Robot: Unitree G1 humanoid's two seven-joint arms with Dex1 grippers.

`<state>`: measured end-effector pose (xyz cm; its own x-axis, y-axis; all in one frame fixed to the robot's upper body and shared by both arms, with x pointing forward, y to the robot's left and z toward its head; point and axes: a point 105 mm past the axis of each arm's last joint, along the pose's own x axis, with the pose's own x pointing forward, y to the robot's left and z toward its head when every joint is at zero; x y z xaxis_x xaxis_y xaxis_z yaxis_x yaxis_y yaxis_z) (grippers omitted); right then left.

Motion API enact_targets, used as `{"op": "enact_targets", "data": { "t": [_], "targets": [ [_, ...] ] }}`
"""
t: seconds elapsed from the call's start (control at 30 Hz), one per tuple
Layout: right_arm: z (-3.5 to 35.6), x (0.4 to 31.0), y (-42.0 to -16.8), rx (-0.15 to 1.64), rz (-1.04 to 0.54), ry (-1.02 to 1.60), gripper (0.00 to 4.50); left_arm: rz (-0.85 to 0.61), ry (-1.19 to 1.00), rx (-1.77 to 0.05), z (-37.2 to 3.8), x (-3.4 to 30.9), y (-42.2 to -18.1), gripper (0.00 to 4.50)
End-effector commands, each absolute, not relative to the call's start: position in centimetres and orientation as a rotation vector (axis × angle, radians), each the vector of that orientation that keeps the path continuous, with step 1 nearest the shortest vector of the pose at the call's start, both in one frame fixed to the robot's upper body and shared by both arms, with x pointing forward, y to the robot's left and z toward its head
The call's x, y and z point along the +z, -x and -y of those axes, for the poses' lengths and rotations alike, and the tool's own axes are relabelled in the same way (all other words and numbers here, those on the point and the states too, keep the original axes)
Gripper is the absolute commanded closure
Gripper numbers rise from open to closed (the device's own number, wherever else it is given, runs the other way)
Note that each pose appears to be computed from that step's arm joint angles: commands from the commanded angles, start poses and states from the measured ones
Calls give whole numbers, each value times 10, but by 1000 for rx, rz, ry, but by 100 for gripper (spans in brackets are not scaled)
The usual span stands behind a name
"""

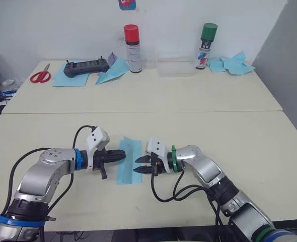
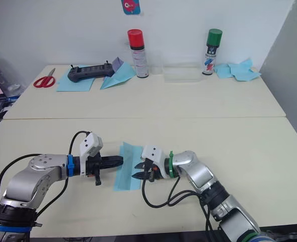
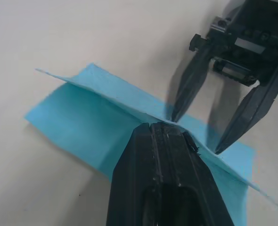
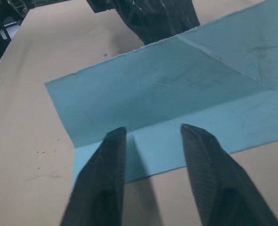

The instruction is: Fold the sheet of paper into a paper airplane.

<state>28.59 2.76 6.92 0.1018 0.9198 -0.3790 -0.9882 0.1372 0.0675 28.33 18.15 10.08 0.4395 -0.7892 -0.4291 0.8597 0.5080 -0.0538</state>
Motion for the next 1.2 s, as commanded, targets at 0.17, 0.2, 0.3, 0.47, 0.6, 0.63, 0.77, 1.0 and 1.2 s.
{"op": "enact_targets", "data": {
  "t": [0.17, 0.2, 0.3, 0.47, 0.6, 0.63, 0.77, 1.0, 1.2],
  "targets": [
    [-5, 94, -291, 1328, -480, 39, 210, -399, -206, -1055, -177, 109, -284, 450],
    [-5, 99, -289, 1331, -494, 7, 210, -398, -207, -1056, -177, 109, -284, 450],
    [-8, 117, -292, 1309, -536, -139, 210, -376, -217, -1071, -171, 113, -289, 450],
    [-13, 126, -293, 1285, -595, -266, 210, -357, -225, -1097, -162, 118, -291, 450],
    [-15, 135, -291, 1275, -636, -380, 210, -350, -229, -1112, -157, 119, -290, 450],
    [-16, 136, -291, 1272, -644, -392, 210, -348, -230, -1114, -156, 119, -290, 450],
    [-18, 137, -289, 1265, -670, -419, 210, -333, -233, -1139, -150, 123, -289, 450],
    [-21, 139, -288, 1255, -687, -455, 210, -308, -236, -1180, -137, 127, -286, 450],
    [-20, 134, -289, 1232, -697, -439, 210, -307, -236, -1199, -132, 125, -286, 450]
  ]
}}
